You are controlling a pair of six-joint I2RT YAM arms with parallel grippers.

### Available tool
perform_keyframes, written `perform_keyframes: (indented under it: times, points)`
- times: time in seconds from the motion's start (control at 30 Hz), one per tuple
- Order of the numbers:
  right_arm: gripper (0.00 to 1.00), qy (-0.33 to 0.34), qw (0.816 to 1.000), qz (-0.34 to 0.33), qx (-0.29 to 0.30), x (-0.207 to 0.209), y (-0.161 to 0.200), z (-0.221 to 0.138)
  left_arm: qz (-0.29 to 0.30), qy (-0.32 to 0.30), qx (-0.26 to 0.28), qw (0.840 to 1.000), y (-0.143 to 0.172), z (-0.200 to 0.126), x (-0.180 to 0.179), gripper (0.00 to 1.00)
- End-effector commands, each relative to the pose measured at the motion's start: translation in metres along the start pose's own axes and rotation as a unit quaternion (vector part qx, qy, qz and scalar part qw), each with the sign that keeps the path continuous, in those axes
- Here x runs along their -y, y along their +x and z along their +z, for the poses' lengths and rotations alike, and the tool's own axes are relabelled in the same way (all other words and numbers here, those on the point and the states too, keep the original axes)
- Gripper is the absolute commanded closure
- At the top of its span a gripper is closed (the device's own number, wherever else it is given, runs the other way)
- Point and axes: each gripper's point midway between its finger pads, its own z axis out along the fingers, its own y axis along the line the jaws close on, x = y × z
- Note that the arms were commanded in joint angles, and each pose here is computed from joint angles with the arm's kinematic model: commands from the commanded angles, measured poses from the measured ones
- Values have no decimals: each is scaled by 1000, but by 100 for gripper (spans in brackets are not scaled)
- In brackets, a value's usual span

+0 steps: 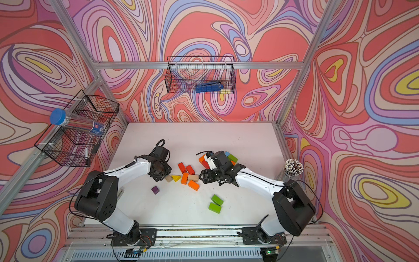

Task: Assemble a heart with building blocks
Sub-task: Assemble the building block at the center of the board.

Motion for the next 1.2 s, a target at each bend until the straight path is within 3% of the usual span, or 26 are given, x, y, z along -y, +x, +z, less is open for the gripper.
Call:
perform_keyframes:
  times: [0.0, 1.17]
  points:
    - [29, -5, 1000, -2, 5, -3, 2, -2, -10, 0, -5, 1000, 1, 3, 5, 82]
    - [29, -17, 1000, -6, 11, -10, -4, -5, -10, 16, 3, 1000, -3, -4, 13, 61]
